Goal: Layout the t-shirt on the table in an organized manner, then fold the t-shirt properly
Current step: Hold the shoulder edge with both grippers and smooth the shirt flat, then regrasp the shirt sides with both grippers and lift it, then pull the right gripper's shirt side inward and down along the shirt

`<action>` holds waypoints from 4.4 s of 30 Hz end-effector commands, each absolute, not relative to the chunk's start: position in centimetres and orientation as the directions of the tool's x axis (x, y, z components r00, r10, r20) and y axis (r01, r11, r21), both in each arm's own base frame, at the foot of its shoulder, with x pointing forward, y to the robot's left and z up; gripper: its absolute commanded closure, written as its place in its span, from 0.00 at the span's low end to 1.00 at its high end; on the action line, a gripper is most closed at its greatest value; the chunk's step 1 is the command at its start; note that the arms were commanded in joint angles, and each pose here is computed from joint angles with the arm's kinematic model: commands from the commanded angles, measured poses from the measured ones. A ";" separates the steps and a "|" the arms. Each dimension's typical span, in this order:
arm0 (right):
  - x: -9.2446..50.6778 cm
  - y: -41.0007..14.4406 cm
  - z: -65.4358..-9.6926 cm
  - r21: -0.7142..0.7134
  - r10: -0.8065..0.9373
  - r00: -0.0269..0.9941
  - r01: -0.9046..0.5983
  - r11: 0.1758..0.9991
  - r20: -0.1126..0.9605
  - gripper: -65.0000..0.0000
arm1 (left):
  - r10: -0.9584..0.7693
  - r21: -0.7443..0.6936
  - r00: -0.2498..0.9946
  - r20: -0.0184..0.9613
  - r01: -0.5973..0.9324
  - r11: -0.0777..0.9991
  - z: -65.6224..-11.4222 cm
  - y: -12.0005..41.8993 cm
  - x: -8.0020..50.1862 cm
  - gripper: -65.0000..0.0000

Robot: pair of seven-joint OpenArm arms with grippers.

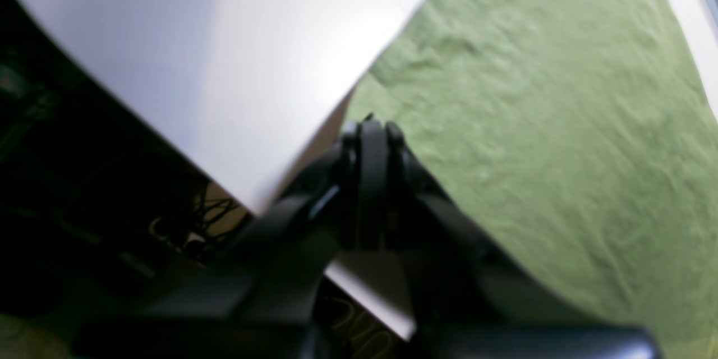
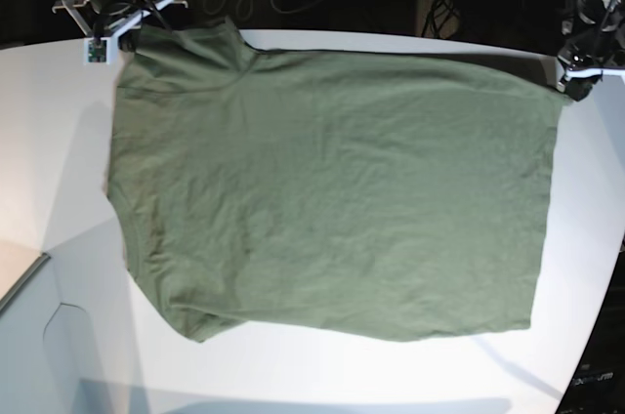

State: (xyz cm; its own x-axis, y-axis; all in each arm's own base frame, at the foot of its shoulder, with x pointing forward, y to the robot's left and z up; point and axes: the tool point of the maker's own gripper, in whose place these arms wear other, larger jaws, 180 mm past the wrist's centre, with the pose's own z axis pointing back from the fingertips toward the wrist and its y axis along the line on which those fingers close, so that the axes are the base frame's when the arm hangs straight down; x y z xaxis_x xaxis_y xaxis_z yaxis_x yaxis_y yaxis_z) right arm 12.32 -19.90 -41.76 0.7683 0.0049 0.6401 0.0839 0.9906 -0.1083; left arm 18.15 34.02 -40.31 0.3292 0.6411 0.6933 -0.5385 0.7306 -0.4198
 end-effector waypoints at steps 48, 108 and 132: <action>30.8 -25.2 -46.8 -0.061 -0.033 0.719 0.104 0.993 0.694 0.44 | 0.609 -0.353 0.413 0.677 -0.543 0.762 -48.3 32.1 31.8 0.63; 43.7 -23.0 -45.8 0.044 -0.035 0.575 -0.001 0.999 0.817 0.44 | 0.481 -0.199 0.490 0.727 -0.520 0.831 -47.4 34.1 22.3 0.63; 36.3 -16.3 -36.6 -0.161 0.209 0.252 -0.197 0.967 0.945 1.00 | 0.498 -0.222 0.486 0.718 -0.518 0.826 -47.8 33.0 22.8 0.63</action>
State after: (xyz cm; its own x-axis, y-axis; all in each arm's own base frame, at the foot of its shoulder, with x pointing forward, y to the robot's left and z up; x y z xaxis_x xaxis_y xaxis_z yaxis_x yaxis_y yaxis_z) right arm 36.05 -16.38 -37.74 0.2983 0.2187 0.9291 -0.1954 0.9668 -0.1648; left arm 23.19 33.25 -47.32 0.4565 0.4912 0.7418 -0.5172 0.8249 -0.2279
